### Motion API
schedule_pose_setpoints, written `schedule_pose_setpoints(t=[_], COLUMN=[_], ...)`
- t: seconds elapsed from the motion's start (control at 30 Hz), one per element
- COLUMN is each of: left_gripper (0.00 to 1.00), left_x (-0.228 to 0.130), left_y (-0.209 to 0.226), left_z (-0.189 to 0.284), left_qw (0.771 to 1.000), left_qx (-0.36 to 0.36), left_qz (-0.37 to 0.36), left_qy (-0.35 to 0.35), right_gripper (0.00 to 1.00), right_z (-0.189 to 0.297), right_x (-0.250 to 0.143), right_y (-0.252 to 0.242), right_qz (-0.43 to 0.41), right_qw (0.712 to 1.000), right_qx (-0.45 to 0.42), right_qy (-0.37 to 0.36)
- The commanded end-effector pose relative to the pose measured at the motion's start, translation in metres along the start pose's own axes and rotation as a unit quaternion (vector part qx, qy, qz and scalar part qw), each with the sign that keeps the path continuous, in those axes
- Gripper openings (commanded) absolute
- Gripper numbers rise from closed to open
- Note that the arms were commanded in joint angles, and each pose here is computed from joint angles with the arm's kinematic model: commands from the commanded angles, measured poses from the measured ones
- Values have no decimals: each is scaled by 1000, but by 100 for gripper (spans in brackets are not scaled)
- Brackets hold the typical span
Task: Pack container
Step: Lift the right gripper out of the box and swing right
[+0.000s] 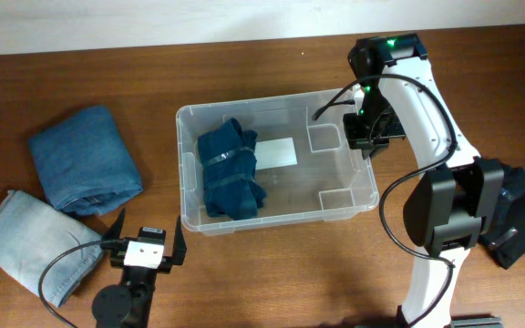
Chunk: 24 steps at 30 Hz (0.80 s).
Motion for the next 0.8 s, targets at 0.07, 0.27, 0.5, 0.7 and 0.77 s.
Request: schedule_pose_setpoints(t=[0.07,0.27,0.5,0.7,0.77], left_gripper=[99,99,100,99,99], left_x=[-1,-1,-1,-1,-2], left_y=[-1,-1,-1,-1,-1], left_z=[0,0,0,0,0], left_qw=[1000,1000,1000,1000,1000], left_qx=[0,0,0,0,0], left_qz=[-9,-9,-9,-9,-9], left_qy=[-1,0,0,0,0], right_gripper=[22,66,89,97,97], right_z=[2,16,78,126,132], right_x=[-3,15,26,24,23], right_y=[-4,-5,-14,-67,-102], right_qz=[-1,-11,-27,-90,-134], right_qw=[1000,999,989,971,963], right_qx=[-6,15,51,79,82], right_qy=[-1,-47,-133,-206,-217])
Point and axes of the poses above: each gripper's point midway between its finger pads, its own z axis back along the fingers, its own y axis along the line the jaws close on, x = y × z, the point moved 3 cm from there along z, back along the fingers, and after that the axes turned 15 degrees about -z, right-handed, at the moved point
